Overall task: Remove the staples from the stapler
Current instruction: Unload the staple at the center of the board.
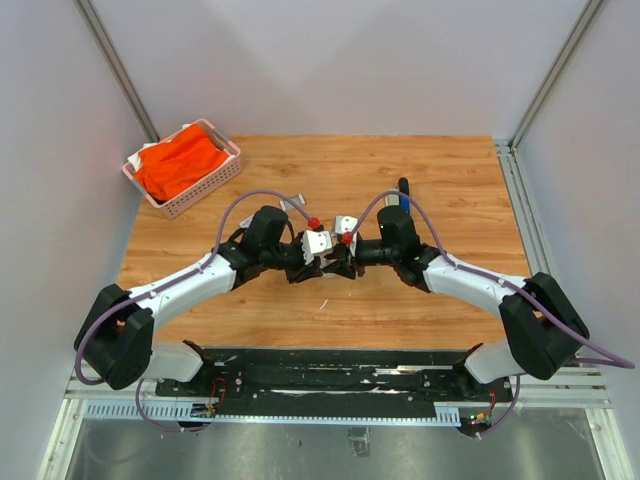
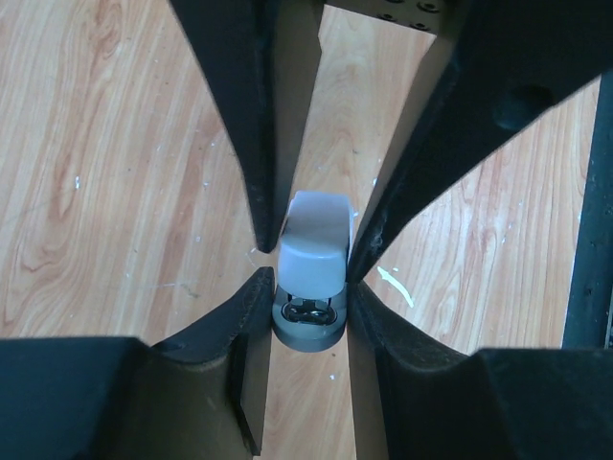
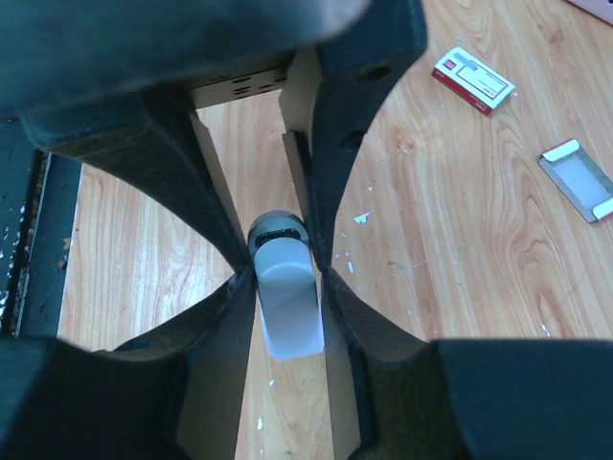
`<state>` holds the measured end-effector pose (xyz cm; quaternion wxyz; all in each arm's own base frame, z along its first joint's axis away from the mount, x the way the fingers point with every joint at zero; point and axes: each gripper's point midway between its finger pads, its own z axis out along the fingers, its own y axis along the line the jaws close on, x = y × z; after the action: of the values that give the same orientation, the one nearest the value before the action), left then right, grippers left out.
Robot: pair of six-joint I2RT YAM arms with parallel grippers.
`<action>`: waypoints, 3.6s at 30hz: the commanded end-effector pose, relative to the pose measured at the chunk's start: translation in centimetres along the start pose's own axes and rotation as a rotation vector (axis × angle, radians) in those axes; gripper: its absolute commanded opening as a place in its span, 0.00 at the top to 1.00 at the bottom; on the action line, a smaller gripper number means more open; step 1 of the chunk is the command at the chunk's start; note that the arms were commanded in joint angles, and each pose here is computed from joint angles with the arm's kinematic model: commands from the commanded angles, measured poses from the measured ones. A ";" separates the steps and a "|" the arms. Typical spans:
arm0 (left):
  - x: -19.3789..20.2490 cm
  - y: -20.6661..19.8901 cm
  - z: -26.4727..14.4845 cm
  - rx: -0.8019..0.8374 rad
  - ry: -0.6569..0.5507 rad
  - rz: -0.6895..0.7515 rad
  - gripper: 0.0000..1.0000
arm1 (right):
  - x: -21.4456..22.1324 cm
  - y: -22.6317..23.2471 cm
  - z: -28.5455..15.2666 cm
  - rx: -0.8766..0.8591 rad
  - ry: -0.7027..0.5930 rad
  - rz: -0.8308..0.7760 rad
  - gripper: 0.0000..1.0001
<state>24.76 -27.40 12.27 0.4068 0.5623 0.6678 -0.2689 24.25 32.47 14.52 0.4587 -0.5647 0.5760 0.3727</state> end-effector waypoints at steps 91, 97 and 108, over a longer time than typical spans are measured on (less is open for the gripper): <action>-3.1 3.7 -1.6 -0.160 -0.076 -0.053 1.00 | -3.6 -1.9 0.8 0.111 -0.039 0.063 0.52; -3.2 3.5 -1.6 -0.149 -0.079 -0.054 1.00 | -2.9 -3.3 0.6 0.208 -0.020 0.048 0.52; -2.3 3.8 -1.7 -0.178 -0.054 -0.045 1.00 | -2.9 -5.9 -1.0 0.382 0.006 0.037 0.53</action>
<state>27.78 -25.74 14.12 0.4478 0.4958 0.7081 -0.2287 28.02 32.92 16.62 0.5085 -0.4870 0.6411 0.3054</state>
